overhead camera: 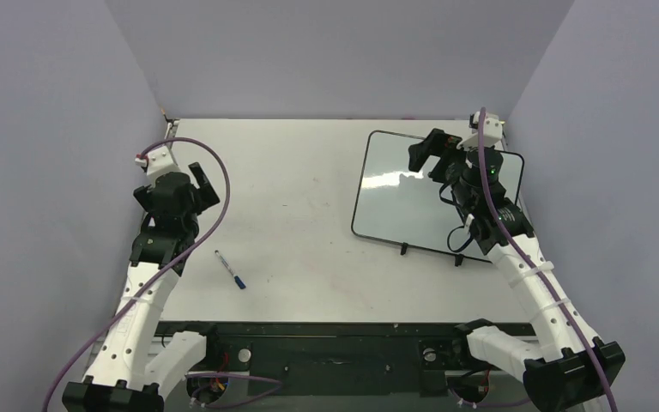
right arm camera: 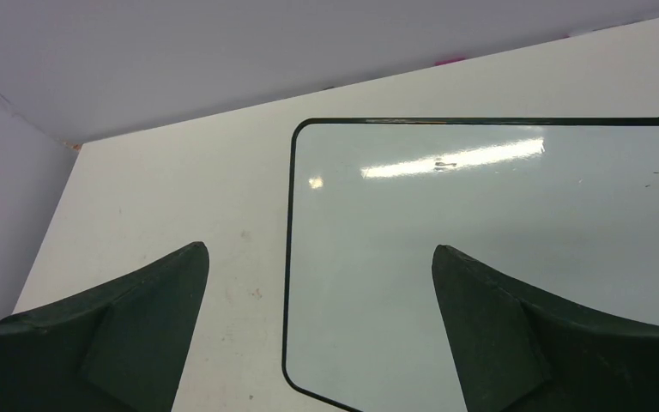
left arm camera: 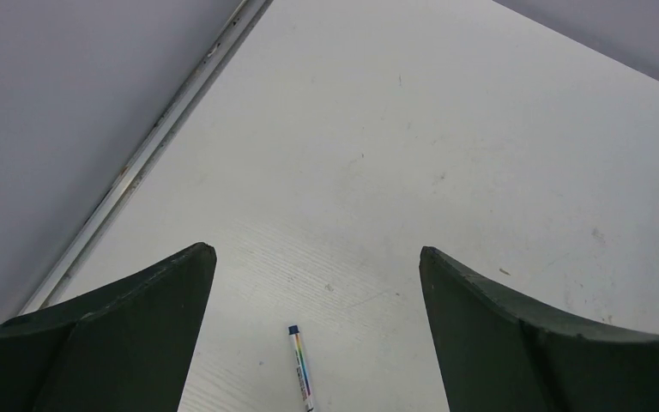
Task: Write a sentence on the whiteboard
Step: Open the whiteboard marker at the center of the board.
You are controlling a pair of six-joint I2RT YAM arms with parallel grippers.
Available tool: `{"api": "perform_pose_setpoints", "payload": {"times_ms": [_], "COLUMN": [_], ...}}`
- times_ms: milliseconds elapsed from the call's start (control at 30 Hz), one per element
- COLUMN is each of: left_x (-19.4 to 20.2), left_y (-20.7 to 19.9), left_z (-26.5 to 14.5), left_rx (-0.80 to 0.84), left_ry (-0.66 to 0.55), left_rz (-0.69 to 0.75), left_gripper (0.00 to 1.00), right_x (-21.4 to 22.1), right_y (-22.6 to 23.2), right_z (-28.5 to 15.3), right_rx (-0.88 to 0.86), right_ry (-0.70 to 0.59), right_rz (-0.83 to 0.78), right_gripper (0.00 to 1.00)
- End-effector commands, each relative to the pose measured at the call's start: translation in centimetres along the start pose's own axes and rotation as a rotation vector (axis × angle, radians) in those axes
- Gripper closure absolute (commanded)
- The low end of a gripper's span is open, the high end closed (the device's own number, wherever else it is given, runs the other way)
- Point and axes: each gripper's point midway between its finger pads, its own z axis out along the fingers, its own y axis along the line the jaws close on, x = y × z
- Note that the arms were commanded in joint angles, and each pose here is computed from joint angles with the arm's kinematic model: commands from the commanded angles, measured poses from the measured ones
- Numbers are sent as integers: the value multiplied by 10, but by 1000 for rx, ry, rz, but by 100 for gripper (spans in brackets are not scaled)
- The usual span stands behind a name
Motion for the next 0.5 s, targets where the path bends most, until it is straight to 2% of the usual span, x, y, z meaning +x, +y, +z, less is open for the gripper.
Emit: {"api": "perform_pose_setpoints", "payload": {"times_ms": [0, 300, 467], "left_x": [-17, -6, 7], "left_y": [4, 2, -24], "left_z": [-1, 8, 11], "left_rx": [-34, -32, 104], "left_ry": [-49, 4, 82], "left_rz": [-41, -40, 2], "left_gripper": [13, 13, 18], "right_x": [-19, 0, 4], "right_y": [9, 8, -21], "right_z": [-4, -12, -17], "right_rx": [-7, 33, 170], "right_ry": [-39, 79, 79], "right_rz": [13, -59, -103], "right_gripper": [1, 1, 1]}}
